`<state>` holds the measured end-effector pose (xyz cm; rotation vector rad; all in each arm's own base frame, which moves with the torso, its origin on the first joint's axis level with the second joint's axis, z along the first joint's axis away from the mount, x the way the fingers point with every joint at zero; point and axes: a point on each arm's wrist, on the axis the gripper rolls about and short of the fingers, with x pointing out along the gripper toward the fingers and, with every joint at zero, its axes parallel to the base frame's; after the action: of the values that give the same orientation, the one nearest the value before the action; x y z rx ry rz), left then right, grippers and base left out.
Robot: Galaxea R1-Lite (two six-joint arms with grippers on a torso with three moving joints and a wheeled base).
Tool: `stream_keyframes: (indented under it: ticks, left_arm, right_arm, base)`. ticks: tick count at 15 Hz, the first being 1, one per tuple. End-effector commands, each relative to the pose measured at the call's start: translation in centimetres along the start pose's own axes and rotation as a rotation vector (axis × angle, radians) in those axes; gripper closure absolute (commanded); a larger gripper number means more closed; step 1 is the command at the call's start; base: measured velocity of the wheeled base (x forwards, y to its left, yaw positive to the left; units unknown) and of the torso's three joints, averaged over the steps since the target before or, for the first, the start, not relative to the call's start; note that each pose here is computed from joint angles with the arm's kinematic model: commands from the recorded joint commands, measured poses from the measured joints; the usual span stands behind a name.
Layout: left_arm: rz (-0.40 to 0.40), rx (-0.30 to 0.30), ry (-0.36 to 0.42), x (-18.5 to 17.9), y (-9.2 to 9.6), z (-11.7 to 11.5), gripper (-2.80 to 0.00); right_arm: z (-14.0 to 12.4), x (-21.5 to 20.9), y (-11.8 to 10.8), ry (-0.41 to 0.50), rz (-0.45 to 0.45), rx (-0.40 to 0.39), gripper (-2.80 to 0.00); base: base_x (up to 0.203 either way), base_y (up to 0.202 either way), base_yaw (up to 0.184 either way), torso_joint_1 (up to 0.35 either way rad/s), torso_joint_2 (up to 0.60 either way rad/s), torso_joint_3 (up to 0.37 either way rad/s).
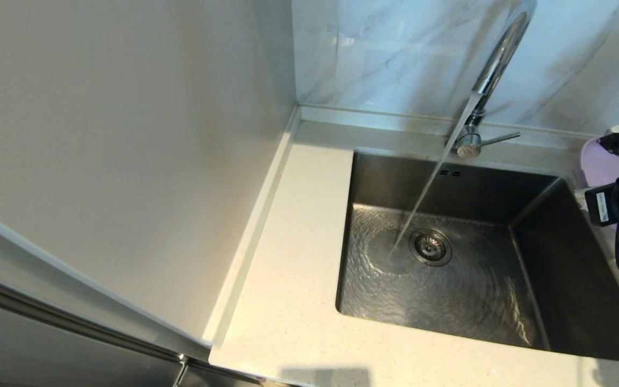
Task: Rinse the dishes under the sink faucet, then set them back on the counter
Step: Pick up the plate, then rinse the plate
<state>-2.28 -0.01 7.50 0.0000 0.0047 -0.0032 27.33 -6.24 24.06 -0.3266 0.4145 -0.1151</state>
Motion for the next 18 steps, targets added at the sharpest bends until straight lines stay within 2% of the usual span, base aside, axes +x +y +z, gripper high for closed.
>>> stream_keyframes:
  ticks: [1,3,4,6,8,12,14,16,18]
  left_arm:
    - [0.0,0.0,0.0,0.0,0.0,0.0,0.0]
    - [0.0,0.0,0.0,0.0,0.0,0.0,0.0]
    - [0.0,0.0,0.0,0.0,0.0,0.0,0.0]
    - [0.0,0.0,0.0,0.0,0.0,0.0,0.0]
    - [0.0,0.0,0.0,0.0,0.0,0.0,0.0]
    - [-0.001,0.0,0.0,0.0,0.0,0.0,0.0]
    - [0.0,0.0,0.0,0.0,0.0,0.0,0.0]
    - [-0.001,0.0,0.0,0.0,0.0,0.0,0.0]
    - [0.0,0.0,0.0,0.0,0.0,0.0,0.0]
  right_arm:
    - [-0.2,-3.0,0.2,-0.038,-0.01,-0.005,0.0]
    - [-0.9,-5.3,0.5,-0.06,0.0,-0.005,0.0]
    - [-1.2,-6.7,0.9,-0.084,0.048,-0.006,0.0]
    - [-2.0,-8.7,1.8,-0.124,0.259,-0.007,0.0]
    - [-1.7,-10.1,3.0,-0.071,0.429,-0.013,0.0]
    - [1.0,-13.1,4.7,0.074,0.672,-0.044,0.0]
    - [2.3,-13.4,6.3,0.115,0.803,-0.096,0.0]
    - [3.3,-13.0,7.8,0.118,0.886,-0.165,0.0]
    - [3.8,-12.5,8.7,0.084,0.93,-0.279,0.0]
  base:
    - [0.0,0.0,0.0,0.0,0.0,0.0]
    - [0.0,0.0,0.0,0.0,0.0,0.0]
    - [0.0,0.0,0.0,0.0,0.0,0.0]
    - [0.0,0.0,0.0,0.0,0.0,0.0]
    - [0.0,0.0,0.0,0.0,0.0,0.0]
    - [0.0,0.0,0.0,0.0,0.0,0.0]
    - [0.0,0.0,0.0,0.0,0.0,0.0]
    - [0.0,0.0,0.0,0.0,0.0,0.0]
    - [0.0,0.0,0.0,0.0,0.0,0.0]
